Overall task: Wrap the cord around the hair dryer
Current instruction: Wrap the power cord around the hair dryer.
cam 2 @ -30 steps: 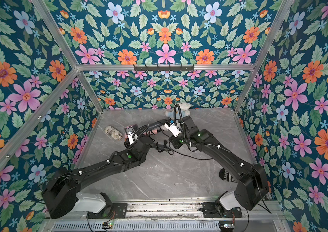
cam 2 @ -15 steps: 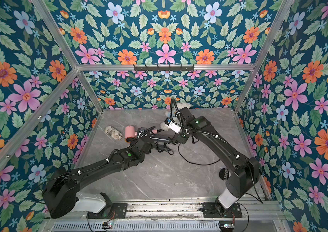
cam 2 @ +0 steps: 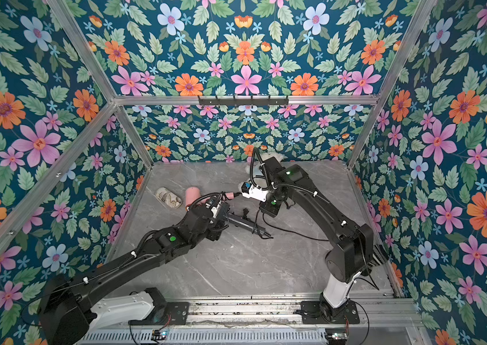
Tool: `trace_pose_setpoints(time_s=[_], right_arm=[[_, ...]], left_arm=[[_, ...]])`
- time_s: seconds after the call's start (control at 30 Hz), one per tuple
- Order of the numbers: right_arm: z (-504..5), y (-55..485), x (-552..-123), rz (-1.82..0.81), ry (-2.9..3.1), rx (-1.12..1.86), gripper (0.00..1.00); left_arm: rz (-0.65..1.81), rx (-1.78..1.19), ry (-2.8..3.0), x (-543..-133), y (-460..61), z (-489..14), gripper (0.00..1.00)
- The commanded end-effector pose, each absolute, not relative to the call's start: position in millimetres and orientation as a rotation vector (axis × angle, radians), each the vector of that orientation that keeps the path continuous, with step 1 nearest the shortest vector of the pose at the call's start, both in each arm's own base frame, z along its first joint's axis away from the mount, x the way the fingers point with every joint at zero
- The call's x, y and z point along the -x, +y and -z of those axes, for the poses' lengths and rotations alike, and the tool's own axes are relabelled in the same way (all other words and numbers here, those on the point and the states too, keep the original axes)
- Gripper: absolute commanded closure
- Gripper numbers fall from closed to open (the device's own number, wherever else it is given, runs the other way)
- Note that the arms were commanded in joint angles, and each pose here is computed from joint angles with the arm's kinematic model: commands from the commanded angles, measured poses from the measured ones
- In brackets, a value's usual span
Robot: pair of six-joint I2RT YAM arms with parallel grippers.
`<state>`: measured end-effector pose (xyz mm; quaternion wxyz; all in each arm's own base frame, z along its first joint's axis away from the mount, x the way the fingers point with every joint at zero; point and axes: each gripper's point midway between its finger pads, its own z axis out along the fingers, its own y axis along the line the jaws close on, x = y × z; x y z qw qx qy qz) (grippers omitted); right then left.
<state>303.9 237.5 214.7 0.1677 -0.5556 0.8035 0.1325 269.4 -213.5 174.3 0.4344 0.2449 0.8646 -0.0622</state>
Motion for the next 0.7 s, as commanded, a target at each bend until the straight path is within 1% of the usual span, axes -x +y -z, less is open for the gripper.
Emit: trace_pose_setpoints(time_s=[0.0, 0.1, 0.17, 0.27, 0.33, 0.5, 0.53, 0.6, 0.67], right_arm=[[-226.5, 260.2, -313.1, -0.523, 2.137, 1.578, 1.0], [-230.1, 266.1, -316.2, -0.615, 2.098, 1.509, 1.0], [-232.6, 268.0, -327.9, -0.638, 2.055, 1.406, 1.0], [-247.0, 265.2, -334.1, -0.714, 1.994, 1.276, 1.0], [-247.6, 265.8, -331.9, -0.767, 1.988, 1.243, 1.0], [-234.1, 268.9, -326.2, -0.854, 2.014, 1.182, 1.0], [-232.9, 267.7, -330.8, -0.856, 2.016, 1.144, 0.98], [-232.8, 263.0, -344.3, -0.889, 2.013, 1.032, 0.82], [-235.4, 258.3, -351.9, -0.953, 2.0, 0.954, 0.69]], left_arm=[[0.419, -0.822, 2.096, -239.2, -247.2, -173.5, 1.0], [0.626, -0.783, 1.983, -227.2, -262.5, -191.9, 1.0], [0.74, -0.735, 1.898, -221.6, -268.5, -206.7, 1.0], [0.841, -0.608, 1.772, -222.3, -266.7, -233.2, 1.0], [0.824, -0.506, 1.739, -231.3, -258.2, -247.3, 1.0], [0.676, -0.237, 1.748, -263.9, -229.6, -279.3, 1.0], [0.661, -0.212, 1.749, -266.9, -226.9, -284.6, 1.0], [0.674, -0.209, 1.734, -267.3, -228.5, -294.7, 1.0], [0.692, -0.227, 1.729, -266.0, -232.5, -300.5, 1.0]])
